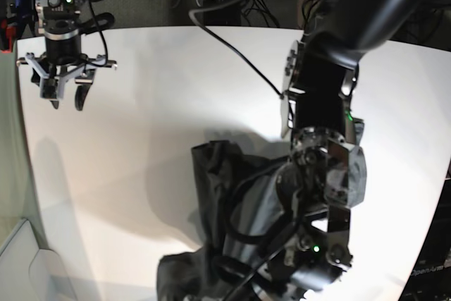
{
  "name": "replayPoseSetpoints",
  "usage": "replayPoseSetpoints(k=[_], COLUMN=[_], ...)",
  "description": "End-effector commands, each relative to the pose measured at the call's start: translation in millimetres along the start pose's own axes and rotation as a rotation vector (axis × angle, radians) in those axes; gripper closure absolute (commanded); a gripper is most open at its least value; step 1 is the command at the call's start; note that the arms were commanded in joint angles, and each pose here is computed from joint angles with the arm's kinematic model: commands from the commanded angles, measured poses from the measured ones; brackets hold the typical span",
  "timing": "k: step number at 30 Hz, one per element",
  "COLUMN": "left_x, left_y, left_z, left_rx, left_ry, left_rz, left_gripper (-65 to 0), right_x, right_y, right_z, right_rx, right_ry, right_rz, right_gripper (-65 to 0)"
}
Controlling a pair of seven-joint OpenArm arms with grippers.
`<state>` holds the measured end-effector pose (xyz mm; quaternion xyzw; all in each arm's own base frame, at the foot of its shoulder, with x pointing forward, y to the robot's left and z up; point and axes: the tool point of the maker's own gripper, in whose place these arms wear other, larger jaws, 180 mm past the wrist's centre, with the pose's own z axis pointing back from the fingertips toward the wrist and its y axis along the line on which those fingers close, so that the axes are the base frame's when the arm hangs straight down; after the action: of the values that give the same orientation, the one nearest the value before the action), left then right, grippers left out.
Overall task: Layout the t-shirt on the table in an organized manner, then fold the t-shirt properly
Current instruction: 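Drag the held shirt across the table with the left gripper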
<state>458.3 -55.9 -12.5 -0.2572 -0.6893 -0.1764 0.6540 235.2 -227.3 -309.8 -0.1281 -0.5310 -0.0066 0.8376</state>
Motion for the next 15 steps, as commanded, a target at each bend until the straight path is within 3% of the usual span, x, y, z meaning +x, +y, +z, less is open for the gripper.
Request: replayPoseSetpoints(k=[1, 8, 15], left_x=[44, 64, 11], left_y=[-17, -37, -60], left_z=[3, 3, -14], left_rx=[-0.061, -0.127, -0.179], left_ry=[-0.117, -0.116, 0.012], left_rz=[-0.013, -0.043, -0.056], left_gripper=[-0.6, -0.6, -0.9], right_x=[12, 8, 6], right_y=[-4, -4, -3], right_z=[0, -6, -5], right_rx=[-0.012, -0.017, -0.015], right_ry=[-0.043, 0.015, 0.021], right_rz=[0.003, -0.006, -0.007], right_gripper=[-29.8, -29.7, -29.7])
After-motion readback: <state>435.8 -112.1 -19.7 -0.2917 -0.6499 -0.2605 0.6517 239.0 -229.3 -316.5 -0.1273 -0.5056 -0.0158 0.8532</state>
